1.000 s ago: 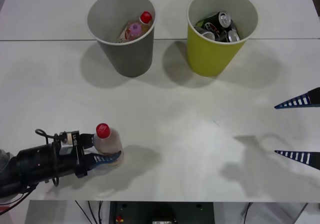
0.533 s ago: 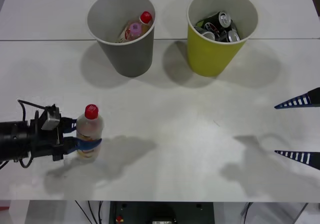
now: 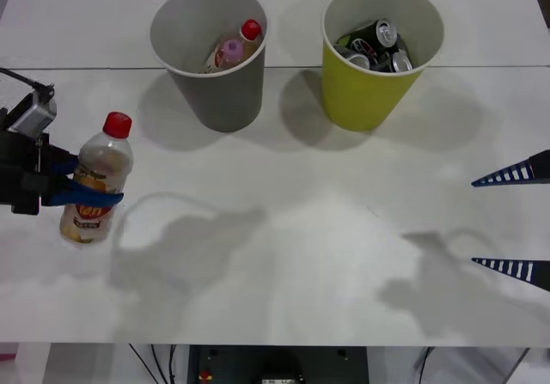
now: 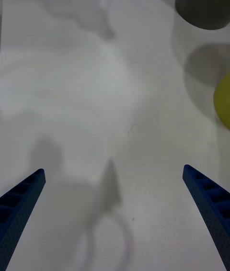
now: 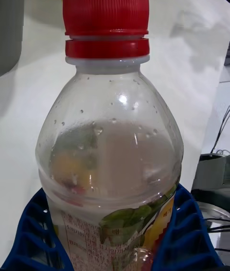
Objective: Put the can into the green bin and the plastic bottle into the gray bin
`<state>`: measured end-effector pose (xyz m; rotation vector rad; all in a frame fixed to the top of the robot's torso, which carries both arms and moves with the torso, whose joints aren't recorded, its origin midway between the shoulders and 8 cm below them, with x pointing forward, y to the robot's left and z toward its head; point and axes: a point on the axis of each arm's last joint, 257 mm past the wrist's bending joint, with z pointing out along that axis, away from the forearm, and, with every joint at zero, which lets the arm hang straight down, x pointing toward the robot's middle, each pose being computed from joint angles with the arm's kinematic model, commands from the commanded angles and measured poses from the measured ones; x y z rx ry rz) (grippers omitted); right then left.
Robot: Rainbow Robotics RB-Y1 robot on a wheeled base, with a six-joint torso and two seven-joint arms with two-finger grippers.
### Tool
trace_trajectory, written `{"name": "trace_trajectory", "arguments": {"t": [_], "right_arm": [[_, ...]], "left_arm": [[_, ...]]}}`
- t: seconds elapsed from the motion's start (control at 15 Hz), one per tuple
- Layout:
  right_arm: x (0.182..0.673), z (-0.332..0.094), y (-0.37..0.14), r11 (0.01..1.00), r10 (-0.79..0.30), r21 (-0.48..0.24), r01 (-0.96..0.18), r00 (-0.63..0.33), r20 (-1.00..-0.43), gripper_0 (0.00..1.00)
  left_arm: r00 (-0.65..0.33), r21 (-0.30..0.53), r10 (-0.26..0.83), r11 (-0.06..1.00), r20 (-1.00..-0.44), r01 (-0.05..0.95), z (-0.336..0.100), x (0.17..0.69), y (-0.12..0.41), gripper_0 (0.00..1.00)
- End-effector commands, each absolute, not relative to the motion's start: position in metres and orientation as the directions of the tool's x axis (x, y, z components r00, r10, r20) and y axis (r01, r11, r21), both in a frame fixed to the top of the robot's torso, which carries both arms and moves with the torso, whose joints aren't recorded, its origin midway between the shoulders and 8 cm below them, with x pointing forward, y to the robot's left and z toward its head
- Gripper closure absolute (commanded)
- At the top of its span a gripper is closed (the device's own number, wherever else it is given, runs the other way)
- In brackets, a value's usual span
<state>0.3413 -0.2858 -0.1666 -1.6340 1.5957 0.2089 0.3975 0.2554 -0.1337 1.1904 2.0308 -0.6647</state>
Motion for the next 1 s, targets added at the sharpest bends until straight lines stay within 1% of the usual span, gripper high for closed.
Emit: {"name": "trace_trajectory", "arguments": {"t": [0.07, 0.2, 0.4, 0.6, 0.67, 0.87, 1.0], "right_arm": [[0.341, -0.167, -0.286, 0.143, -0.755, -0.429, -0.892, 0.182, -0.630, 0.00], [0.341, -0.167, -0.286, 0.143, -0.755, -0.429, -0.892, 0.182, -0.630, 0.00], [0.341, -0.167, -0.286, 0.143, -0.755, -0.429, -0.892, 0.182, -0.630, 0.00], [0.341, -0.167, -0.286, 0.143, -0.755, -0.429, -0.892, 0.182, -0.630, 0.00], [0.341, -0.167, -0.286, 0.143, -0.755, -0.429, -0.892, 0.182, -0.630, 0.00], [0.341, -0.167, -0.286, 0.143, -0.755, -0.429, -0.892, 0.182, -0.630, 0.00], [0.341, -0.167, -0.286, 0.143, -0.755, -0.429, -0.892, 0.182, -0.630, 0.00]], "left_arm": [[-0.404, -0.077, 0.568, 0.511, -0.717, 0.856, -0.101, 0.407, 0.253, 1.00], [-0.434, -0.056, 0.595, 0.545, -0.676, 0.836, -0.075, 0.411, 0.252, 1.00], [-0.447, 0.017, 0.649, 0.578, -0.616, 0.816, -0.050, 0.426, 0.242, 1.00], [-0.437, 0.086, 0.705, 0.573, -0.559, 0.815, -0.023, 0.446, 0.235, 1.00], [-0.437, 0.094, 0.715, 0.571, -0.546, 0.816, -0.013, 0.455, 0.230, 1.00], [-0.437, 0.121, 0.713, 0.585, -0.549, 0.802, 0.016, 0.483, 0.218, 1.00], [-0.441, 0.116, 0.693, 0.599, -0.570, 0.792, 0.031, 0.499, 0.207, 1.00]]}}
